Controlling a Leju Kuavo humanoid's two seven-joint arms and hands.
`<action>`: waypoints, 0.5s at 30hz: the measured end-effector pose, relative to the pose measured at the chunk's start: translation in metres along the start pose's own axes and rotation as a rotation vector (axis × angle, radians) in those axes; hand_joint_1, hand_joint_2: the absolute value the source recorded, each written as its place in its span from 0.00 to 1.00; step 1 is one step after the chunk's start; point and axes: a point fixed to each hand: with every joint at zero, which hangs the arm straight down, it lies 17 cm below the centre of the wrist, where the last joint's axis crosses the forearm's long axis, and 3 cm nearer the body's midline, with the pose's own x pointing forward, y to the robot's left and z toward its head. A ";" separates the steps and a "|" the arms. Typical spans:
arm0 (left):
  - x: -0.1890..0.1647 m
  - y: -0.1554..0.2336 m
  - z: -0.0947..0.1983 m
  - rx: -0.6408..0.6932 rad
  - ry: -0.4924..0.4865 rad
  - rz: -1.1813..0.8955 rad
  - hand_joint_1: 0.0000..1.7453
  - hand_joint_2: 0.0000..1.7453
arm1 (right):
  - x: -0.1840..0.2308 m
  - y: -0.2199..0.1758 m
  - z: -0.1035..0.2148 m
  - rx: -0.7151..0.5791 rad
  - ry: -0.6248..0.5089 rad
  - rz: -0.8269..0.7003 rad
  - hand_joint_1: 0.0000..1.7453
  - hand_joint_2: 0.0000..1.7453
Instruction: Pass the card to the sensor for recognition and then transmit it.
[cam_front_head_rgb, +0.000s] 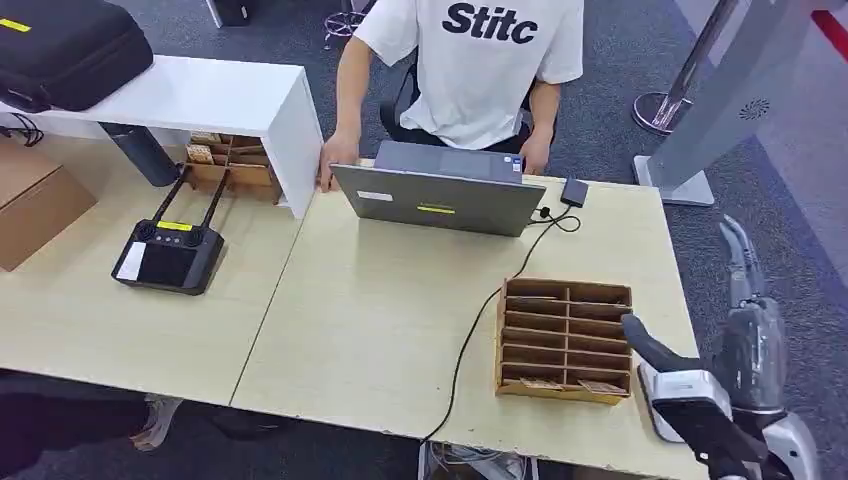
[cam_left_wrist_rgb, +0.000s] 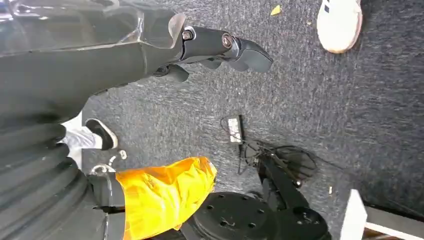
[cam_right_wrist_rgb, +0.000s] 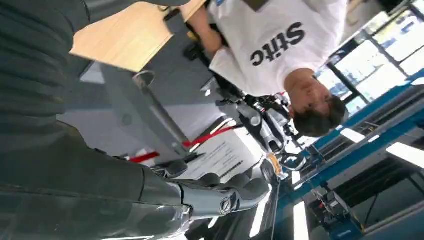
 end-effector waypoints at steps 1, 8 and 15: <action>0.002 -0.001 -0.001 -0.002 -0.002 -0.005 0.00 1.00 | -0.003 0.006 -0.001 0.019 0.001 0.039 0.00 1.00; 0.005 -0.002 -0.007 -0.014 0.005 -0.039 0.00 1.00 | -0.025 0.049 -0.008 0.148 0.011 0.164 0.00 1.00; 0.004 0.000 -0.014 -0.015 0.018 -0.044 0.00 1.00 | -0.045 0.096 -0.007 0.285 0.040 0.185 0.00 1.00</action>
